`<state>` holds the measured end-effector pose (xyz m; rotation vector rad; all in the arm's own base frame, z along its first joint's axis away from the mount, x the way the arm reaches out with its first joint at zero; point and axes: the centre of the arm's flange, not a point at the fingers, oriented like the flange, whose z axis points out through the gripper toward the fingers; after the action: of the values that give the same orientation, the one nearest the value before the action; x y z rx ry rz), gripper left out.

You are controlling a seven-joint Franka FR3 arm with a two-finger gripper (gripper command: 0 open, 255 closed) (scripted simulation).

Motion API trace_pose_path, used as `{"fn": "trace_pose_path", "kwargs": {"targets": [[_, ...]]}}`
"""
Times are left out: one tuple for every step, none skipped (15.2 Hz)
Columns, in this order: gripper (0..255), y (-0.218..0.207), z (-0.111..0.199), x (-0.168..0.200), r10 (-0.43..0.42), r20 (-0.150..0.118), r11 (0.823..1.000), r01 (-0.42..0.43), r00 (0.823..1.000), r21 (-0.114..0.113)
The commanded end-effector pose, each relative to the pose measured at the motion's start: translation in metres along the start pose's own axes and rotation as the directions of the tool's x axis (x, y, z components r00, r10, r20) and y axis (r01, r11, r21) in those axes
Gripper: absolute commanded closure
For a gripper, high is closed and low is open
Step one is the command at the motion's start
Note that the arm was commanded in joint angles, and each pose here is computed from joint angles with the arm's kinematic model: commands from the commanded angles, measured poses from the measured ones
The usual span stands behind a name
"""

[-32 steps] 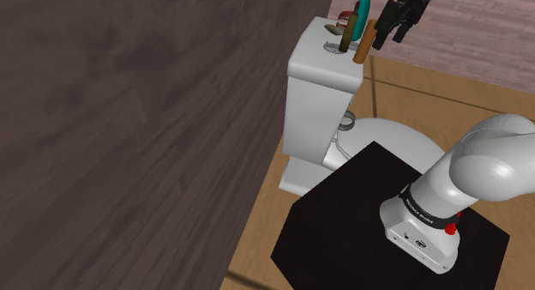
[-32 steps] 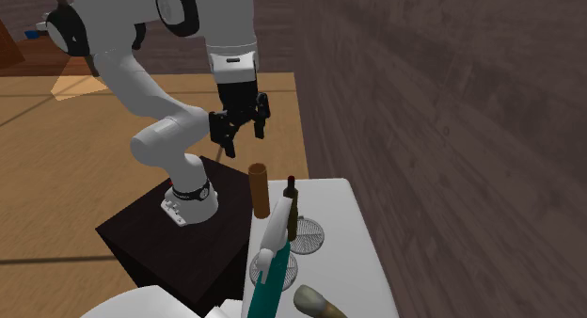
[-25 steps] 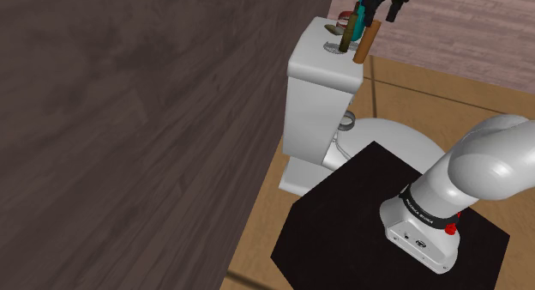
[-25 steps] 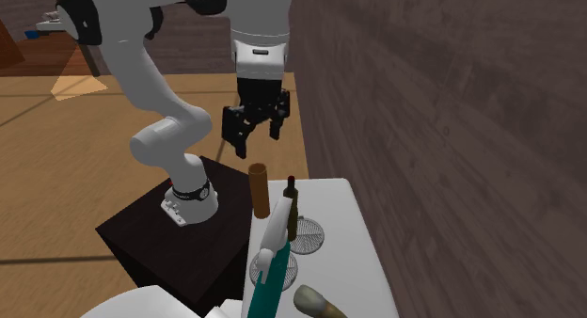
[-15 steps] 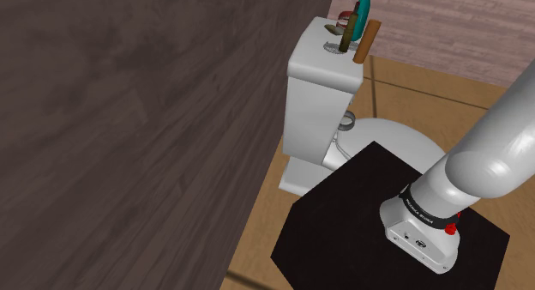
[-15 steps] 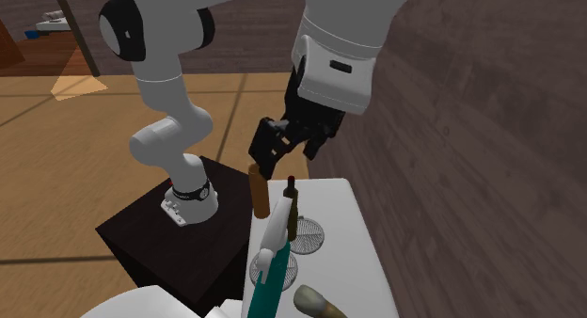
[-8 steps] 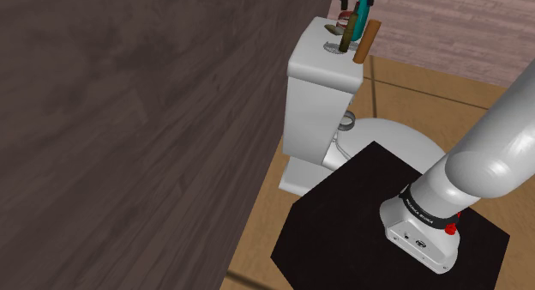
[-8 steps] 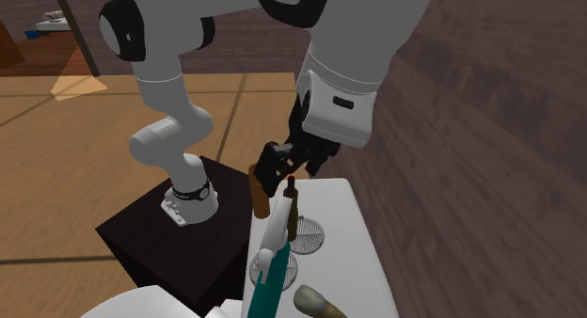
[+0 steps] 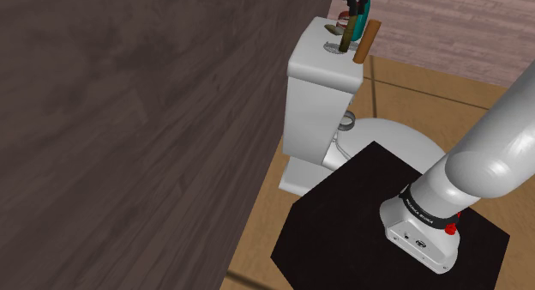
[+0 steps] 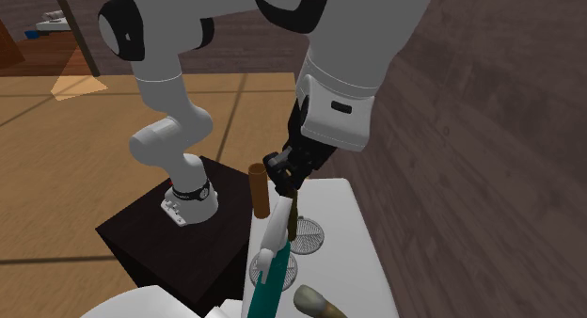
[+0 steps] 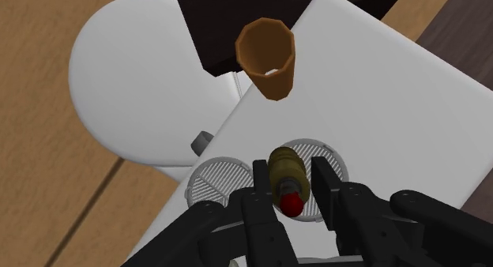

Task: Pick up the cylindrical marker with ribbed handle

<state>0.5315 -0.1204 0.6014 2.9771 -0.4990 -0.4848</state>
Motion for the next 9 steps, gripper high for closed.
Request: {"fn": "trace_pose_path", "kwargs": {"targets": [[255, 0.000, 0.000, 0.000, 0.000, 0.001, 1.000, 0.000, 1.000, 0.000], [255, 0.000, 0.000, 0.000, 0.000, 0.001, 1.000, 0.000, 1.000, 0.000], [255, -0.001, 0.000, 0.000, 0.000, 0.001, 1.000, 0.000, 1.000, 0.000], [255, 0.000, -0.005, -0.002, 0.000, 0.001, 1.000, 0.000, 1.000, 0.000], [255, 0.001, -0.010, -0.003, 0.000, 0.001, 1.000, 0.000, 1.000, 0.000], [255, 0.002, -0.015, -0.005, 0.000, 0.001, 1.000, 0.000, 1.000, 0.000], [255, 0.002, -0.020, -0.007, 0.000, 0.001, 1.000, 0.000, 1.000, 0.000], [255, 0.003, -0.025, -0.008, 0.000, 0.001, 1.000, 0.000, 1.000, 0.000], [255, 0.004, -0.030, -0.010, 0.000, 0.001, 1.000, 0.000, 1.000, 0.000]]}}
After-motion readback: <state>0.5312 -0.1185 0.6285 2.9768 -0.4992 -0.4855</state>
